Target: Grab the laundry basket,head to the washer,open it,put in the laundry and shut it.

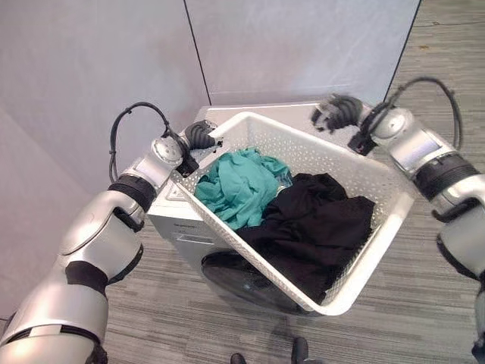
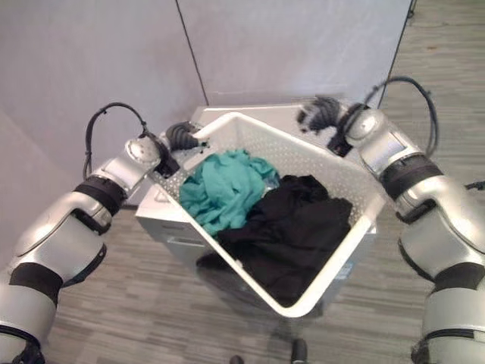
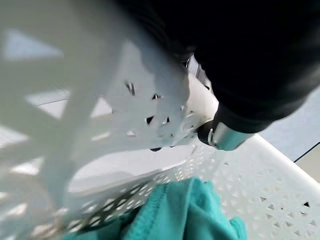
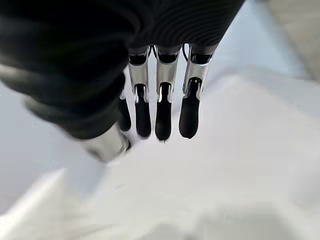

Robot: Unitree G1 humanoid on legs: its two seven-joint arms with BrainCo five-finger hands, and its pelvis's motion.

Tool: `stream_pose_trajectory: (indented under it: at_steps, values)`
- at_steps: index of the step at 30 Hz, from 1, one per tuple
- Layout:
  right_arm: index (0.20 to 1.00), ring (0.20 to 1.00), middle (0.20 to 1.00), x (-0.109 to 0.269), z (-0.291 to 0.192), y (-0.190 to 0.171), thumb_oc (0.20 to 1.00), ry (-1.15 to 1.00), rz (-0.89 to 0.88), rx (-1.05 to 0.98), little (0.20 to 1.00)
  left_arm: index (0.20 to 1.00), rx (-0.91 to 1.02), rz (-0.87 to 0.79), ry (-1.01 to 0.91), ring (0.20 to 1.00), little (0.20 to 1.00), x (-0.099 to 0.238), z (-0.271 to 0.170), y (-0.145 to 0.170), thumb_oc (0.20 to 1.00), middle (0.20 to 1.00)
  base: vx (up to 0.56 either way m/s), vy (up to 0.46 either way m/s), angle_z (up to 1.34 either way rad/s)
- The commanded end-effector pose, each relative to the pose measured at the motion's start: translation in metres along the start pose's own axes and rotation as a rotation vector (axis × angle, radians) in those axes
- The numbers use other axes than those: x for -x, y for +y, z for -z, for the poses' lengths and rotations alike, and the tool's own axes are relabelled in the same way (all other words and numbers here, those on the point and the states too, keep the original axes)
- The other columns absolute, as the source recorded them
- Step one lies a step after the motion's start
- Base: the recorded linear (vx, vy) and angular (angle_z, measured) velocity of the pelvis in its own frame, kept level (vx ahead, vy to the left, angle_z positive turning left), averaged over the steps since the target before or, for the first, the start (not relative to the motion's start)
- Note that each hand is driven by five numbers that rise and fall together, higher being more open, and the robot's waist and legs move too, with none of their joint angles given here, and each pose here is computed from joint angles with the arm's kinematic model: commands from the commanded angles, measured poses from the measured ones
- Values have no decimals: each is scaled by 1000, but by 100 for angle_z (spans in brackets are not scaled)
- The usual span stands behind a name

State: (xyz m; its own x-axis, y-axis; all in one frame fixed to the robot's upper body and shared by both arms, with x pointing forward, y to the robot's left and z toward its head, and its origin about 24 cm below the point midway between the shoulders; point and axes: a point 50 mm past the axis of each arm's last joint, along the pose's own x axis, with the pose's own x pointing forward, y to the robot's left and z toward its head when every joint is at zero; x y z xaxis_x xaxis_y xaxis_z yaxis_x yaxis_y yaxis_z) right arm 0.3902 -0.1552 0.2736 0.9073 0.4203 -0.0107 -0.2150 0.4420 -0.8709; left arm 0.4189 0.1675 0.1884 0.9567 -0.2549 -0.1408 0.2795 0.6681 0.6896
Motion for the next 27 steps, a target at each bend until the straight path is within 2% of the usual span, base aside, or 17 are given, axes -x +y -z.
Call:
stream_pose_trajectory:
  at_steps: [1,7,13,20,23,24,27]
  values:
    - [1000,1000,1000,24,-41,-60,1000,-175,218,110,1000,200,69,27,116,200,200,-2,35,-41,200,200,86,-27,-17]
    - [1000,1000,1000,53,-75,-66,1000,-371,337,251,1000,200,68,69,215,200,200,-1,55,-64,200,200,44,-14,-4]
    - [1000,1000,1000,62,-94,-51,1000,-503,326,260,1000,200,113,25,289,200,200,5,72,-58,200,200,20,-4,-12]
    - [1000,1000,1000,80,-91,-37,1000,-554,251,231,1000,200,215,-11,416,200,200,19,107,-64,200,200,16,-25,-12]
    - [1000,1000,1000,82,-85,-36,1000,-531,240,235,1000,200,308,-38,481,200,200,28,125,-70,200,200,9,-28,-8]
    - [1000,1000,1000,81,-77,-37,1000,-498,245,218,1000,200,391,-71,507,200,200,35,135,-71,200,200,12,-22,-17]
    - [1000,1000,1000,79,-70,-35,1000,-476,242,197,1000,200,430,-78,527,200,200,38,141,-75,200,200,15,-30,-11]
